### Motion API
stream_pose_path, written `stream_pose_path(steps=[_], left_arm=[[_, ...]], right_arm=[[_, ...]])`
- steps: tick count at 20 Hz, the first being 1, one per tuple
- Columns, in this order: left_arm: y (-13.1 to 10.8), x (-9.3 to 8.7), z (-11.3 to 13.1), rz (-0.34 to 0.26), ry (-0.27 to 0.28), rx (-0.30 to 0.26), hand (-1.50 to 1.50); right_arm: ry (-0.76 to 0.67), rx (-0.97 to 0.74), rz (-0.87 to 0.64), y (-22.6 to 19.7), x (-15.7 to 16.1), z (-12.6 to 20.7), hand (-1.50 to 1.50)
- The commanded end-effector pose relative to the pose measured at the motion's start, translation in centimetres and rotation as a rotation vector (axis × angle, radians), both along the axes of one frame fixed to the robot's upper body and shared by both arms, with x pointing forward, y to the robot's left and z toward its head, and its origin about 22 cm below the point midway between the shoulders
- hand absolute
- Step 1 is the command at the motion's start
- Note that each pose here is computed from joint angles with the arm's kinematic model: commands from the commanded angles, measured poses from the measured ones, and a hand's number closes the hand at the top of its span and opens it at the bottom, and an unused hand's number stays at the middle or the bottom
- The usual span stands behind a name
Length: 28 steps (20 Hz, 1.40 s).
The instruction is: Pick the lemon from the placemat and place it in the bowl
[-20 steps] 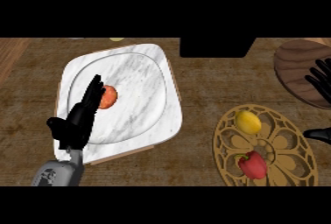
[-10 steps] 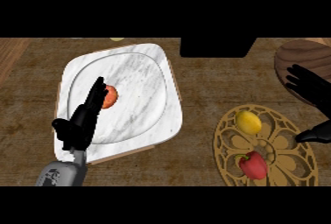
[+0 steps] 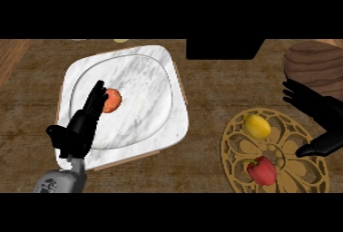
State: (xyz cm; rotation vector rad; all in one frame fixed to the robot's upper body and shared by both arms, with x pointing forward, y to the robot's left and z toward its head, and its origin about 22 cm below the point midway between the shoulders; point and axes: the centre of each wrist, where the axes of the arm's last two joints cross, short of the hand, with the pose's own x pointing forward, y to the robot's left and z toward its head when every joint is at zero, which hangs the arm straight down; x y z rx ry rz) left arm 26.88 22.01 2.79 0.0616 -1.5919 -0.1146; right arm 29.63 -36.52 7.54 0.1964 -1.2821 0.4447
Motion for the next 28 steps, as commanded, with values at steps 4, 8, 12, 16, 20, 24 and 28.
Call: stream_pose_path(steps=[4, 8, 12, 16, 20, 24, 28], left_arm=[[0.7, 0.3, 1.6, 0.011, -0.007, 0.008, 0.00], [1.0, 1.2, 1.3, 0.028, -0.008, -0.001, 0.00], [-0.3, -0.6, 2.0, 0.015, -0.003, -0.003, 0.00], [-0.4, -0.4, -0.3, 0.003, 0.011, 0.005, 0.00], [-1.7, 0.8, -1.2, -0.002, -0.008, 0.000, 0.00], [-1.0, -0.5, 0.3, 0.003, -0.007, 0.004, 0.00], [-1.7, 1.9, 1.8, 0.004, 0.000, 0.002, 0.00]], right_arm=[[-0.020, 0.090, 0.008, -1.1, -1.0, -1.8, -1.50], [-0.028, 0.153, 0.011, -0.2, -1.4, -1.2, -1.50], [0.020, 0.202, -0.012, 0.1, -0.5, -2.3, -1.50], [0.059, 0.218, -0.010, 2.5, 0.5, -3.3, -1.50], [0.056, 0.229, -0.013, 1.6, -1.3, -5.8, -1.50], [0.078, 0.229, -0.007, 3.4, -0.4, -6.3, -1.50], [0.078, 0.237, -0.020, 4.2, -1.8, -7.6, -1.50]])
